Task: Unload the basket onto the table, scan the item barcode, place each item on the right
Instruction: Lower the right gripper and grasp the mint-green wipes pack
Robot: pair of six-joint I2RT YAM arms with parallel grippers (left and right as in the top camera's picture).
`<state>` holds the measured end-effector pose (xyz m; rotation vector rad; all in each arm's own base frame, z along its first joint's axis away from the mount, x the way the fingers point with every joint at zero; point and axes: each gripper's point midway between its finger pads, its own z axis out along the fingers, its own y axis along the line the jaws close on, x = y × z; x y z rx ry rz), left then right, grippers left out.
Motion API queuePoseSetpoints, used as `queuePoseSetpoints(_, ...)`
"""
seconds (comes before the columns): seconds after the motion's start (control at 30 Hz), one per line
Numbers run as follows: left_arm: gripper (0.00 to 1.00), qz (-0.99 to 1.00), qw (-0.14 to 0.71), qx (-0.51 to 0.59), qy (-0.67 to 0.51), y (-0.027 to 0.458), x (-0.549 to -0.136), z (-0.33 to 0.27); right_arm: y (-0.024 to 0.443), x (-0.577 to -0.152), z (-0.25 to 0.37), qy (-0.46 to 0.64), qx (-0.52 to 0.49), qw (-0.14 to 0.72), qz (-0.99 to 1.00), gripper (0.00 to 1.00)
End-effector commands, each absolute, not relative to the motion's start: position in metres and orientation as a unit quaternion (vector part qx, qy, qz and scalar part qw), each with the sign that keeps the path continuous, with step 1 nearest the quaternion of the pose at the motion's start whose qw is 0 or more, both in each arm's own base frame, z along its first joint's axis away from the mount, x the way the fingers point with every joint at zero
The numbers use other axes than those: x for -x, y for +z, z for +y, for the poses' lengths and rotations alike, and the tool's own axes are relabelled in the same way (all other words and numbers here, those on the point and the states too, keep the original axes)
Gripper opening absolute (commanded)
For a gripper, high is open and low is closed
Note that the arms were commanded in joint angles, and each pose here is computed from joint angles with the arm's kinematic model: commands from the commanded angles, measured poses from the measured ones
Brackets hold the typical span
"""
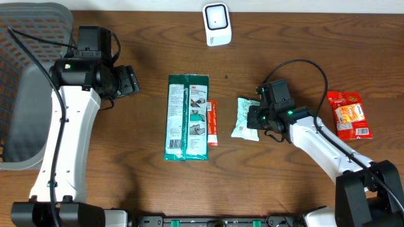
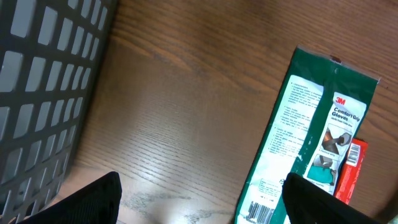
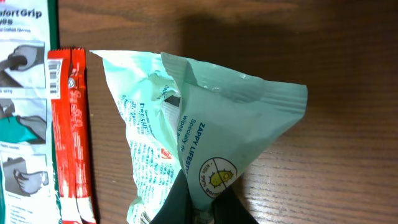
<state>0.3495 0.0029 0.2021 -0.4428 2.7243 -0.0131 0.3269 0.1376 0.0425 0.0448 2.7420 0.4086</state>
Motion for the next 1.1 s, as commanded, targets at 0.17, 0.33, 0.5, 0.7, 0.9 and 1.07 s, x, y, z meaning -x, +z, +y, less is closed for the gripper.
queuePoseSetpoints(0.17,0.83,0.968,0.194,0.159,-0.001,0.206,-0.350,0.006,0.036,-0.320,0.146,0.133,0.081,0.184,0.970,0.16)
queuePoseSetpoints(0.33,0.83,0.968,0.194,0.159,-0.001,0.206,-0.350,0.006,0.033,-0.319,0.147,0.132,0.083,0.180,0.971,0.52)
queuePoseSetpoints(0.5,0.83,0.968,0.194,0.159,-0.001,0.206,-0.350,0.006,0.031,-0.317,0.145,0.126,0.078,0.175,0.973,0.57)
queuePoseSetpoints(0.7,0.83,0.968,0.194,0.159,-0.001,0.206,-0.350,0.006,0.024,-0.318,0.129,0.092,0.027,0.179,0.979,0.68)
queuePoseSetpoints(0.9,0.83,0.968,0.194,0.159,-0.001,0.206,-0.350,0.006,0.016,-0.314,0.127,0.090,0.026,0.172,0.981,0.64)
queuePoseSetpoints(1.07,0.83,0.968,0.194,0.159,-0.001,0.206,-0.350,0.006,0.004,-0.317,0.126,0.096,0.020,0.163,0.982,0.61)
